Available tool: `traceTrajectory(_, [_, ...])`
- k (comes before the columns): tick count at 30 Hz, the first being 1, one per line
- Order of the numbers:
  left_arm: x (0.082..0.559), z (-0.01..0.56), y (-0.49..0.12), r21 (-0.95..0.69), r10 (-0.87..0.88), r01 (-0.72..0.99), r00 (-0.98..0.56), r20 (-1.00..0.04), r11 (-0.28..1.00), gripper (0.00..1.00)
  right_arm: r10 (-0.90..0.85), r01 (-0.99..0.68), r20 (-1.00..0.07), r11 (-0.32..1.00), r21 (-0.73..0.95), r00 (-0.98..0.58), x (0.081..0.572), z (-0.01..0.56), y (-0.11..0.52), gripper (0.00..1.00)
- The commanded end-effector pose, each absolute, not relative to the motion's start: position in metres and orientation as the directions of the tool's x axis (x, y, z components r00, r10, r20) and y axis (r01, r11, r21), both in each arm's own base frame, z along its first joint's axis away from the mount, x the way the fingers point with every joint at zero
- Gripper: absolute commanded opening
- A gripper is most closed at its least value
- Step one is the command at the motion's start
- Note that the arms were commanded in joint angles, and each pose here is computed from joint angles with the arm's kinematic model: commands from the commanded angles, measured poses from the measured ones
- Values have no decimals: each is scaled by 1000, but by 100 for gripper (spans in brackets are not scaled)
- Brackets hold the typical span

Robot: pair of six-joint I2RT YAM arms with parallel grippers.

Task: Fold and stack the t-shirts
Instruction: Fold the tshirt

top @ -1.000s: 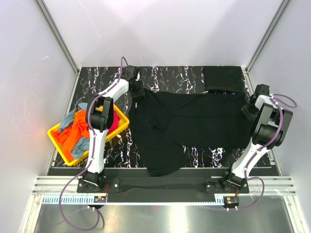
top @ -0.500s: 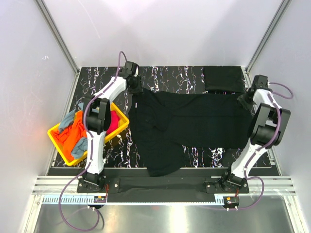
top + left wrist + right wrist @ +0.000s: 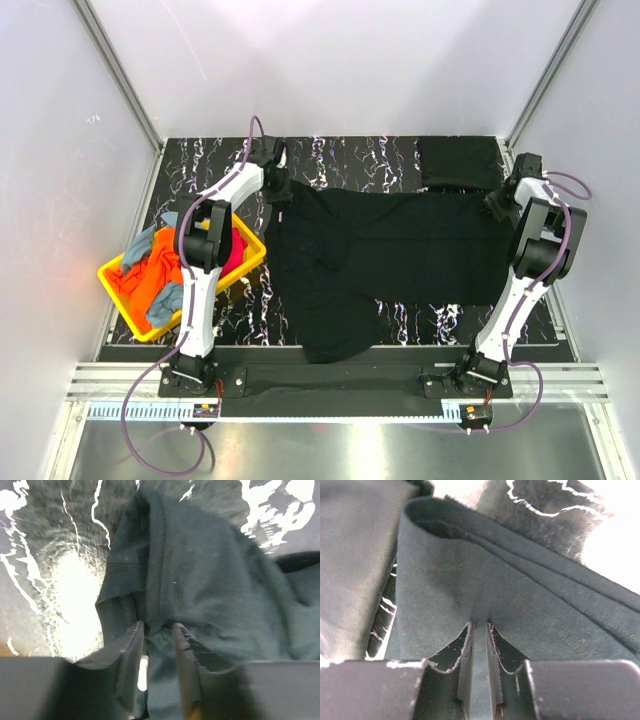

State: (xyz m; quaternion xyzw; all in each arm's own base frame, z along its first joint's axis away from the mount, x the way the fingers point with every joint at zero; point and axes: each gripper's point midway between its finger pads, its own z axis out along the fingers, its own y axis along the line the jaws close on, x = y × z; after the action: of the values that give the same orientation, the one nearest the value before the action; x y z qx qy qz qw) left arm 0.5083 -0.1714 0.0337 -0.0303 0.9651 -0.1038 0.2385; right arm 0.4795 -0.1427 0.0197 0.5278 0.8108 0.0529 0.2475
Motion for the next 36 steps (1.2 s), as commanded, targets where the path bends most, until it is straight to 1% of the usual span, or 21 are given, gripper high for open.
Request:
traceTrajectory(1, [512,29,-168,-213,-98,0,-888,-449,977,26,898,878,-370,363,312,-239,472,17,-164,22])
traceTrajectory(3, [511,28,-167,-214,-107,-11,-891,-441,977,12,900,890,-379,341,303,-216,467,17,-172,22])
traceTrajectory(4, [510,26,-163,-208,-126,-36,-891,-435,977,0,900,892,-380,339,300,-214,465,17,-174,22])
traceTrajectory(8, [507,33,-153,-213,-210,-126,-873,-440,969,0,918,907,-358,291,305,-174,456,13,-174,21])
traceTrajectory(12, [510,47,-160,-307,-319,-196,-845,-429,931,0,929,925,-355,223,306,-107,440,7,-171,21])
traceTrajectory(16, [504,46,-159,-314,-355,-234,-838,-414,920,0,932,945,-359,165,284,-54,426,0,-178,20])
traceTrajectory(18, [504,51,-156,-312,-383,-264,-818,-430,913,0,935,950,-353,131,285,-24,421,-2,-181,20])
traceTrajectory(19, [502,45,-155,-319,-396,-272,-808,-436,908,0,936,948,-352,131,289,-22,421,-1,-182,20])
traceTrajectory(20, [502,55,-155,-337,-408,-272,-794,-451,901,0,931,942,-362,151,301,-34,425,2,-183,20])
traceTrajectory(21, [502,58,-157,-351,-415,-269,-787,-456,897,0,935,924,-349,182,337,-57,434,7,-179,20])
traceTrajectory(22, [507,69,-162,-377,-395,-225,-789,-470,899,3,932,904,-355,212,372,-73,444,19,-178,21])
traceTrajectory(23, [509,82,-166,-391,-381,-194,-787,-485,900,14,923,886,-366,264,381,-118,449,27,-176,23])
traceTrajectory(24, [511,93,-167,-393,-361,-164,-784,-505,905,27,916,859,-379,295,419,-130,458,49,-176,24])
traceTrajectory(26, [514,131,-167,-402,-342,-113,-754,-561,909,32,898,841,-399,356,407,-187,455,67,-171,28])
traceTrajectory(27, [515,145,-167,-397,-314,-73,-745,-588,915,38,888,824,-422,374,426,-184,453,90,-169,29])
traceTrajectory(28, [513,155,-167,-394,-303,-55,-739,-601,917,40,880,811,-432,393,433,-196,450,99,-164,30])
traceTrajectory(30, [500,179,-164,-379,-269,-16,-732,-627,925,41,864,780,-451,436,449,-224,440,121,-149,33])
traceTrajectory(32, [480,191,-159,-376,-258,-1,-730,-633,927,41,861,749,-438,466,472,-259,433,132,-129,35])
traceTrajectory(33, [464,178,-159,-370,-239,3,-757,-608,929,41,851,719,-438,496,486,-291,429,141,-107,37])
traceTrajectory(35, [442,189,-162,-374,-208,51,-757,-620,926,39,836,688,-430,533,493,-340,422,146,-77,38])
traceTrajectory(36, [421,172,-167,-351,-157,80,-787,-597,933,39,817,647,-419,572,505,-395,415,148,-44,39])
